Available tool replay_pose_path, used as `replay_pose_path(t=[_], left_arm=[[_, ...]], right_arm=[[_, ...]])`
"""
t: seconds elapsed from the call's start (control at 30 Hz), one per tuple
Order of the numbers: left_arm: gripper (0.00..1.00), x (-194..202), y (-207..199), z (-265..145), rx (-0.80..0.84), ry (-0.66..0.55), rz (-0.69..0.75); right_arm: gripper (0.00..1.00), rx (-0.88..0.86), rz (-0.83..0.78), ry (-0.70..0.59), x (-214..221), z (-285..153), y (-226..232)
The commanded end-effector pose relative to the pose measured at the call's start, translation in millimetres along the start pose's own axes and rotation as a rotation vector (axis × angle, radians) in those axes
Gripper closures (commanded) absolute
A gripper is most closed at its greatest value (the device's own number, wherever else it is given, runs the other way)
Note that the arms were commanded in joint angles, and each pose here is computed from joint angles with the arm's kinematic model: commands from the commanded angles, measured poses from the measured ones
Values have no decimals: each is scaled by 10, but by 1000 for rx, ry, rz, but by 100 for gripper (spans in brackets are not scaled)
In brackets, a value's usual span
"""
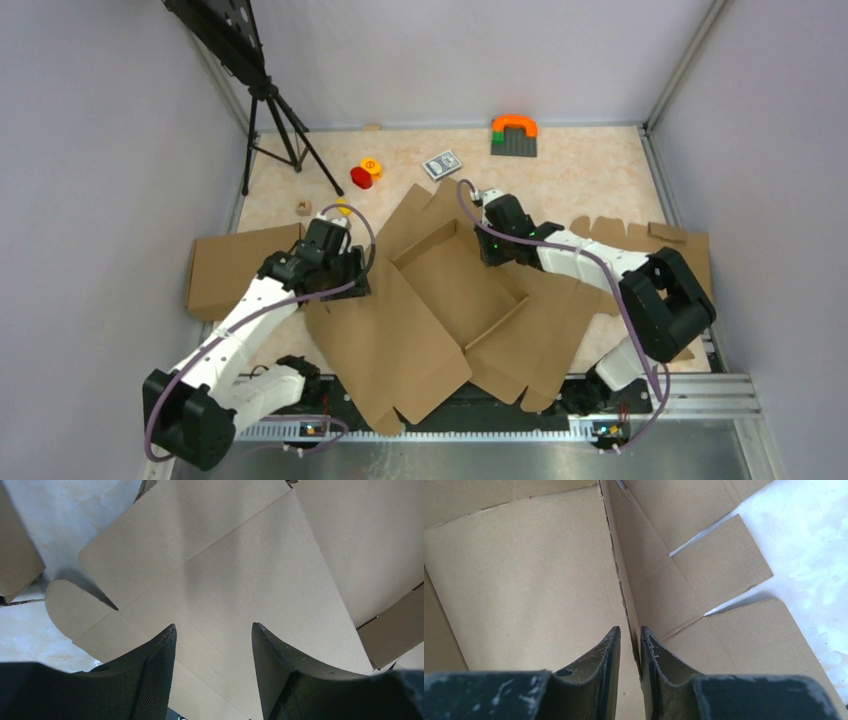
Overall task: Fold the paper box
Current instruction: Adjust the paper box at the center of the board.
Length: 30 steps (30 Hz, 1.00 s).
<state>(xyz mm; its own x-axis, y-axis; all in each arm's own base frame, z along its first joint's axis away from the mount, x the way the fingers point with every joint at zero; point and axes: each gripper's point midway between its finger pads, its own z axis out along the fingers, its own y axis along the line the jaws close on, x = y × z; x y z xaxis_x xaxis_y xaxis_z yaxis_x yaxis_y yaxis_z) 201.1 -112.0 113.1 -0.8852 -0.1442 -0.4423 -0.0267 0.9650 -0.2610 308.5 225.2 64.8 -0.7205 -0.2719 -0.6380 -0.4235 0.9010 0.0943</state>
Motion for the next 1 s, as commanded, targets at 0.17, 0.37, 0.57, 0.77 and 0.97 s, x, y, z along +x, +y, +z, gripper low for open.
replay_pose_path(t=[0.17, 0.37, 0.57, 0.77, 0.97], left_arm=[[42, -48, -196, -27, 88, 19, -11], [41, -112, -198, -51, 83, -4, -4], [38, -138, -238, -45, 108, -23, -14], [31, -282, -220, -151, 139, -88, -67], [21, -306, -134, -91, 168, -90, -150]], right_arm=[[97, -1, -28, 7, -123, 110, 116], [100, 69, 61, -15, -213, 10, -2], [100, 75, 271, 5, -171, -83, -357], [100, 267, 390, 15, 48, -288, -715], [100, 278, 460, -66, 177, -526, -779]])
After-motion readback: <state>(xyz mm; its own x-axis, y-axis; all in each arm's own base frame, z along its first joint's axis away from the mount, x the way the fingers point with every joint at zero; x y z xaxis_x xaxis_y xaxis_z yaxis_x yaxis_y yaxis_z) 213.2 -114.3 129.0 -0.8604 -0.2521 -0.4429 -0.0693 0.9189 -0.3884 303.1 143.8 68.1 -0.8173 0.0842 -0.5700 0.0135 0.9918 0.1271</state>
